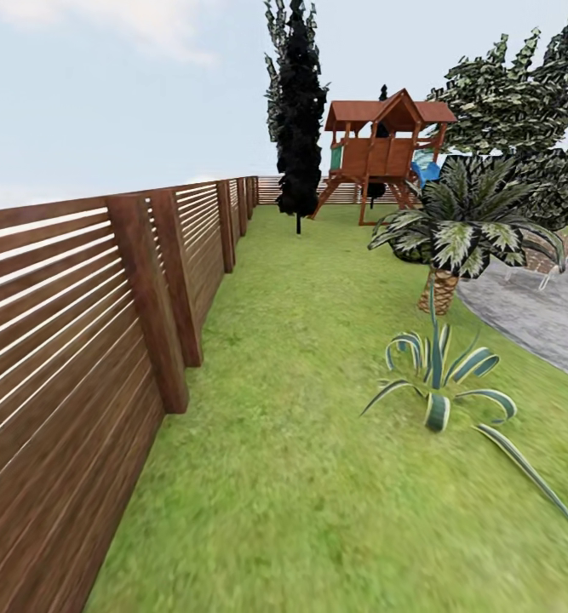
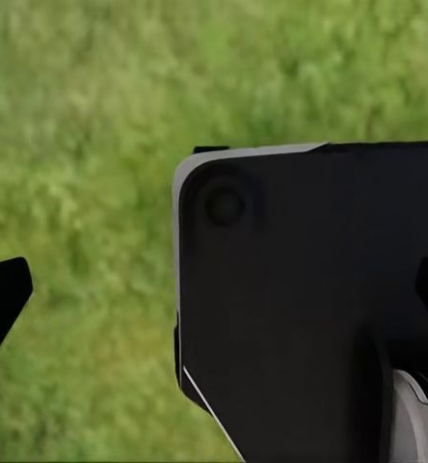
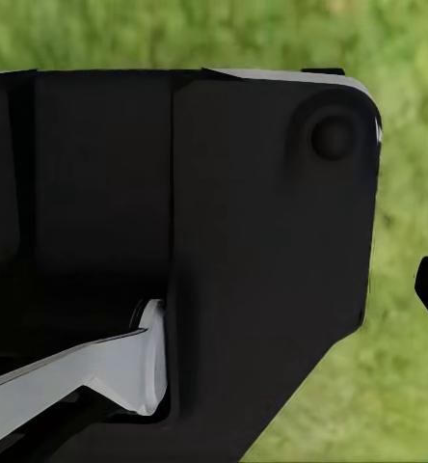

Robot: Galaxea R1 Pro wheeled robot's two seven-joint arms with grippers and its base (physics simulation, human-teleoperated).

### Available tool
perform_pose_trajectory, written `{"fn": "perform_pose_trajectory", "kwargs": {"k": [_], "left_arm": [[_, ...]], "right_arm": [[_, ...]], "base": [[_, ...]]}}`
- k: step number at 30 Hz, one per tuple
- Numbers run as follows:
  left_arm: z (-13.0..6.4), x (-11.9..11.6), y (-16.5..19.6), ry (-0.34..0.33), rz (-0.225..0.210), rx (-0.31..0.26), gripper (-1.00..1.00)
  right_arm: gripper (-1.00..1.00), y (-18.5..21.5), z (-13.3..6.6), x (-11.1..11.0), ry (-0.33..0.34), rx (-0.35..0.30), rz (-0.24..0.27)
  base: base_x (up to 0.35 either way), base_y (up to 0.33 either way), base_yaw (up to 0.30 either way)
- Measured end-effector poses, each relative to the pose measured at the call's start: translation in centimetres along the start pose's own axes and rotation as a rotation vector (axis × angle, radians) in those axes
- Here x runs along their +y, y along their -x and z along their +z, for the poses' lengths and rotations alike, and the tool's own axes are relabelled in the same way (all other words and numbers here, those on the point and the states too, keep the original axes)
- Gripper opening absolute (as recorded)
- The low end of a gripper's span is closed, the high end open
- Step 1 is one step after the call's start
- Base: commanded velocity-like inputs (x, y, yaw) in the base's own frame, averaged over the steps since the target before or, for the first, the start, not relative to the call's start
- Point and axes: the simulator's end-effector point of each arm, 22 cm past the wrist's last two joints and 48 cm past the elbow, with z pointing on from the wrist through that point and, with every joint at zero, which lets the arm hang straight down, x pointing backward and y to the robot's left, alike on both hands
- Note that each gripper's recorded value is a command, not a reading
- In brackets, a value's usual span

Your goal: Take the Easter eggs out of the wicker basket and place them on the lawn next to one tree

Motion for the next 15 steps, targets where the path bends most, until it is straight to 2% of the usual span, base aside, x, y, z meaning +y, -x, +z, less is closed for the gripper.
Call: {"fn": "perform_pose_trajectory", "kwargs": {"k": [3, 10, 15], "left_arm": [[0.0, 0.01, 0.01, 0.0, 0.0, -0.001, 1.0], [0.0, 0.0, -0.01, 0.0, 0.0, 0.0, 1.0], [-0.01, 0.0, -0.05, 0.0, 0.0, 0.001, 1.0]], "right_arm": [[1.0, 0.0, 0.0, 0.0, 0.0, 0.0, 0.0], [1.0, 0.0, 0.0, -0.01, 0.0, 0.0, 0.0], [1.0, 0.0, 0.0, 0.0, 0.0, 0.0, 0.0]], "base": [[0.271, 0.191, -0.069], [0.285, 0.16, -0.163], [0.298, 0.129, -0.043]]}}
